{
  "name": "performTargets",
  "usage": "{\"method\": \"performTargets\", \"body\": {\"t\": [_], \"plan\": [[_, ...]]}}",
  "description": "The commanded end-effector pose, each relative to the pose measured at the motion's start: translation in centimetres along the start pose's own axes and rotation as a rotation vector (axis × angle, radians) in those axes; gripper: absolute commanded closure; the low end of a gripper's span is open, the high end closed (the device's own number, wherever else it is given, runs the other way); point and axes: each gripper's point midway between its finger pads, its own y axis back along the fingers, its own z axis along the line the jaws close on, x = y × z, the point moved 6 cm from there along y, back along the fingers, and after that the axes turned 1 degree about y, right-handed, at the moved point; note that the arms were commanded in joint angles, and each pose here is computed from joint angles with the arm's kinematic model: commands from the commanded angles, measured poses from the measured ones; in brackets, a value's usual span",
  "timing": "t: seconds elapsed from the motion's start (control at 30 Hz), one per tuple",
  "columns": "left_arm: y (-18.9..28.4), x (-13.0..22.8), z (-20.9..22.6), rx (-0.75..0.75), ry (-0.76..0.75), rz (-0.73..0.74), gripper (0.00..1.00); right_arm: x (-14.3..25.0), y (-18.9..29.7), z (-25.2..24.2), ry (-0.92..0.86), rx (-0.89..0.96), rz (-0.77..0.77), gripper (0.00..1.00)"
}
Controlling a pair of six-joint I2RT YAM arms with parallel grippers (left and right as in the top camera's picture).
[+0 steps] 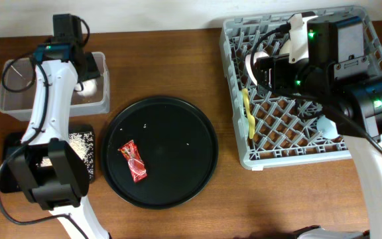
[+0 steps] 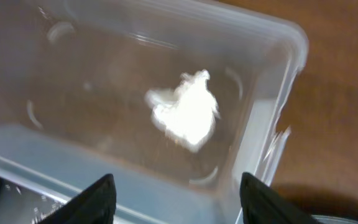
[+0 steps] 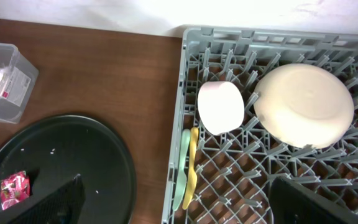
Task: Sort waste into correct bins and load items into the dishwasher rack
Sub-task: 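Move the left gripper to the red wrapper and grasp it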
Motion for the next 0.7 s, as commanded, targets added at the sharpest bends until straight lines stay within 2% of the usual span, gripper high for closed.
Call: {"method": "performTargets", "body": {"t": [0.0,0.07,0.17,0.33,0.5,0.67], "plan": [[1.8,1.7,-0.8,0.097,-0.043,0.089,0.36,0.1,0.0,-0.2,0.000,0.017,0.003,0.02],[2.8,3.1,-0.9,0.090,-0.066,0.149,0.36,0.1,0.0,-0.2,0.000,0.017,0.006,0.02],[4.7,5.7,-1.8,0.114,-0.113,0.263,0.43,0.2,0.0,-0.2,0.001,0.018,0.010,0.02],[6.0,9.9,-4.2,0.110,-0.231,0.419,0.44,0.3,0.0,-0.2,0.001,0.018,0.015,0.02],[4.1,13.9,-6.0,0.083,-0.307,0.513,0.43,0.3,0.0,-0.2,0.001,0.018,0.015,0.02],[0.8,19.5,-5.1,-0.007,-0.264,0.663,0.44,0.3,0.0,-0.2,0.001,0.018,0.015,0.02]]}}
